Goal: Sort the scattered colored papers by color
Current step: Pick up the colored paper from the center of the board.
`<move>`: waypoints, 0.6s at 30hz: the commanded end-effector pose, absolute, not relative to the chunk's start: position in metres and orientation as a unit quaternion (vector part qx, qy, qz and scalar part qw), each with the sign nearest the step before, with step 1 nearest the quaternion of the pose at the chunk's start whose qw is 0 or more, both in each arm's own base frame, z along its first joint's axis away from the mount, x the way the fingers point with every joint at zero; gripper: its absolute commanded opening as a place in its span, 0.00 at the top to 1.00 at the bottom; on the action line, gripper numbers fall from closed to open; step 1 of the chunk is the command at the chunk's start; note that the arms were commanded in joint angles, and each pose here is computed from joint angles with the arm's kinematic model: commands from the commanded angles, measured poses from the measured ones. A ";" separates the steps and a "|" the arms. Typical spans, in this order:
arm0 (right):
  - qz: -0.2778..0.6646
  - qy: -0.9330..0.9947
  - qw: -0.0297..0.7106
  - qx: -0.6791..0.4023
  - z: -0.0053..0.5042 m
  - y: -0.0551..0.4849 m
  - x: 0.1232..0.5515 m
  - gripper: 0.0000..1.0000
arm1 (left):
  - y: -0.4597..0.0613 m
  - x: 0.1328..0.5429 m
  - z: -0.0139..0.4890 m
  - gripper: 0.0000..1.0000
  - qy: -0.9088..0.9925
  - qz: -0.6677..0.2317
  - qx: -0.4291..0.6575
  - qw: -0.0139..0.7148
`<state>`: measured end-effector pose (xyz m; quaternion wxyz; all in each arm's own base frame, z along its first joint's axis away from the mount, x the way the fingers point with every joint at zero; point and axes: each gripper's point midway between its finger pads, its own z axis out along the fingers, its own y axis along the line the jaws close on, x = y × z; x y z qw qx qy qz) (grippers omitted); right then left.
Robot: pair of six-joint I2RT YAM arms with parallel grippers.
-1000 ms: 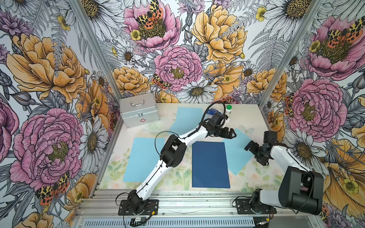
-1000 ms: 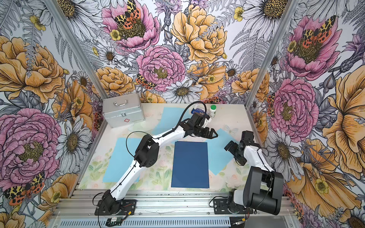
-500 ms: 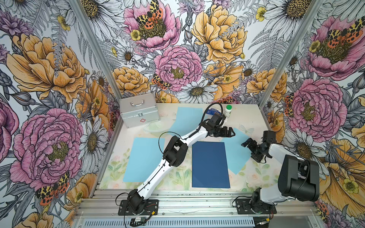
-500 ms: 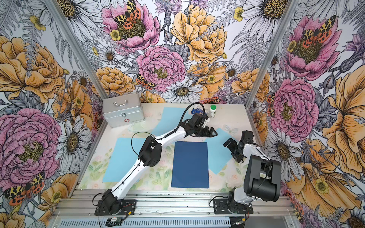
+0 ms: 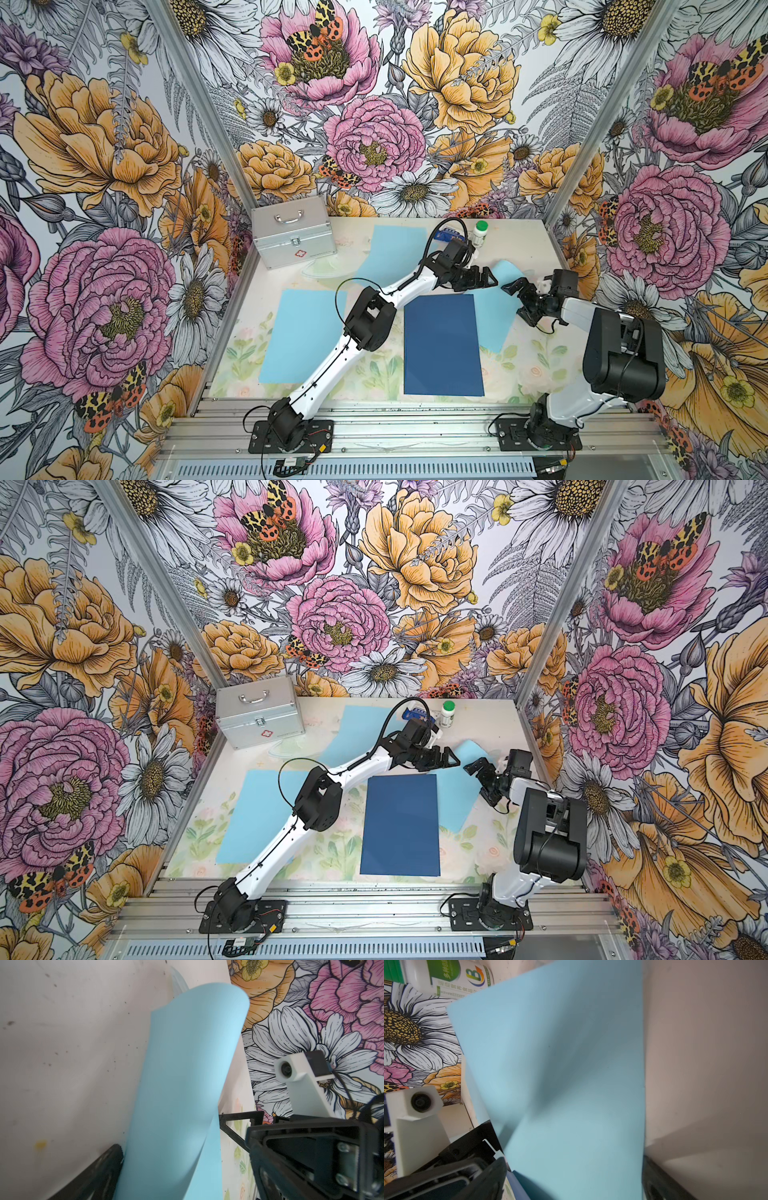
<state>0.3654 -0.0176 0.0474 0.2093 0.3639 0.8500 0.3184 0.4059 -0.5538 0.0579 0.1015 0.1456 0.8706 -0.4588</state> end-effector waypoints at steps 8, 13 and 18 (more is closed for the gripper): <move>0.312 0.851 0.151 0.395 0.020 -0.013 0.348 0.02 | -0.560 0.396 0.051 0.18 0.863 -0.472 0.164 0.077; 0.317 0.846 0.174 0.391 0.035 -0.020 0.352 0.02 | -0.558 0.411 0.065 0.40 0.860 -0.472 0.157 0.110; 0.327 0.837 0.194 0.394 0.050 -0.028 0.352 0.02 | -0.563 0.426 0.089 0.55 0.842 -0.500 0.149 0.139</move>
